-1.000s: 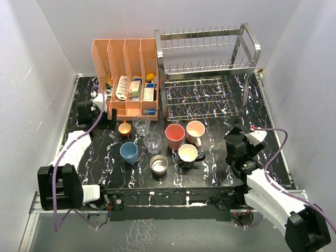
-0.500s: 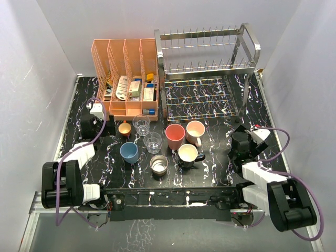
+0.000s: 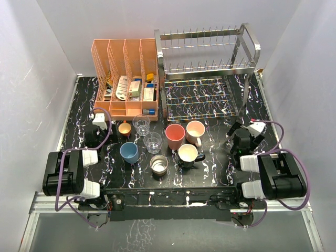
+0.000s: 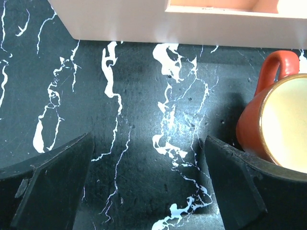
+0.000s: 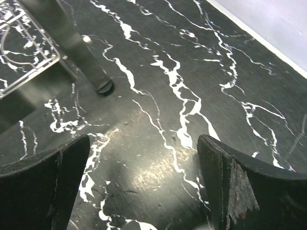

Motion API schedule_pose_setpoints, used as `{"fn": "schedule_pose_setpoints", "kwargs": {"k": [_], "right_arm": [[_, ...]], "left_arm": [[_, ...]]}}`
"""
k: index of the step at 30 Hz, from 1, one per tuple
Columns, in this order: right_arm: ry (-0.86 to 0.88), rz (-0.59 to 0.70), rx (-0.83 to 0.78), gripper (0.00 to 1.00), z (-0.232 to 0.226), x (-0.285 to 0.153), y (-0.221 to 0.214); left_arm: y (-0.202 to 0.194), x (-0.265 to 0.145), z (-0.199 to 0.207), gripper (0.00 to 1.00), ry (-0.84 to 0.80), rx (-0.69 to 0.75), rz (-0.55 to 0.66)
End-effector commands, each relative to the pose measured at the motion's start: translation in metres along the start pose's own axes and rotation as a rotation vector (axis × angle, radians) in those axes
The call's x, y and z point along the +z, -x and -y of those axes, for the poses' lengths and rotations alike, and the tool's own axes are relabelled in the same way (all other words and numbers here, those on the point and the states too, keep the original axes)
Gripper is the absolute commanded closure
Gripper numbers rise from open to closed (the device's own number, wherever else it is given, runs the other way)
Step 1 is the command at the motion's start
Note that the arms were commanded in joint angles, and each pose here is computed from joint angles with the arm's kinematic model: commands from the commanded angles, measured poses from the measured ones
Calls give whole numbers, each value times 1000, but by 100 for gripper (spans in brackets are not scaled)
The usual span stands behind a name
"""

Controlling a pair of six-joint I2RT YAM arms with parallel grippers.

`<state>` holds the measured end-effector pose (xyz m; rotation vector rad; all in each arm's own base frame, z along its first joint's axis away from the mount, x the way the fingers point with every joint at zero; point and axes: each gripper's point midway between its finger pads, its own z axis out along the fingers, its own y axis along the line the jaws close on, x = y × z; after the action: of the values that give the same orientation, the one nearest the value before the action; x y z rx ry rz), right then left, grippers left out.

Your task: Unload the cups from the dish rack

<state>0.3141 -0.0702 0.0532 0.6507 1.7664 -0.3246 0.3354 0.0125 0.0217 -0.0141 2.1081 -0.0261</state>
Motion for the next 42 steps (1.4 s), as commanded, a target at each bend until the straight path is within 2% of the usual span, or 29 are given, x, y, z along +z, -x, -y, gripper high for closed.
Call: {"fn": "schedule_pose_setpoints", "kwargs": {"k": [1, 4, 10, 18, 21, 42], "right_arm": [[118, 138, 42, 2, -33, 11, 45], [173, 145, 8, 2, -44, 14, 45], [318, 146, -83, 2, -69, 14, 37], [473, 131, -169, 2, -93, 10, 27], [476, 131, -167, 2, -92, 10, 26], [515, 181, -173, 2, -93, 3, 27]], "left_arm": [[30, 2, -6, 3, 23, 17, 158], [39, 5, -6, 3, 22, 35, 211], [45, 12, -4, 3, 13, -1, 231], [36, 19, -1, 3, 0, -29, 314], [29, 27, -3, 3, 6, -33, 248], [31, 26, -1, 3, -4, -28, 259]]}}
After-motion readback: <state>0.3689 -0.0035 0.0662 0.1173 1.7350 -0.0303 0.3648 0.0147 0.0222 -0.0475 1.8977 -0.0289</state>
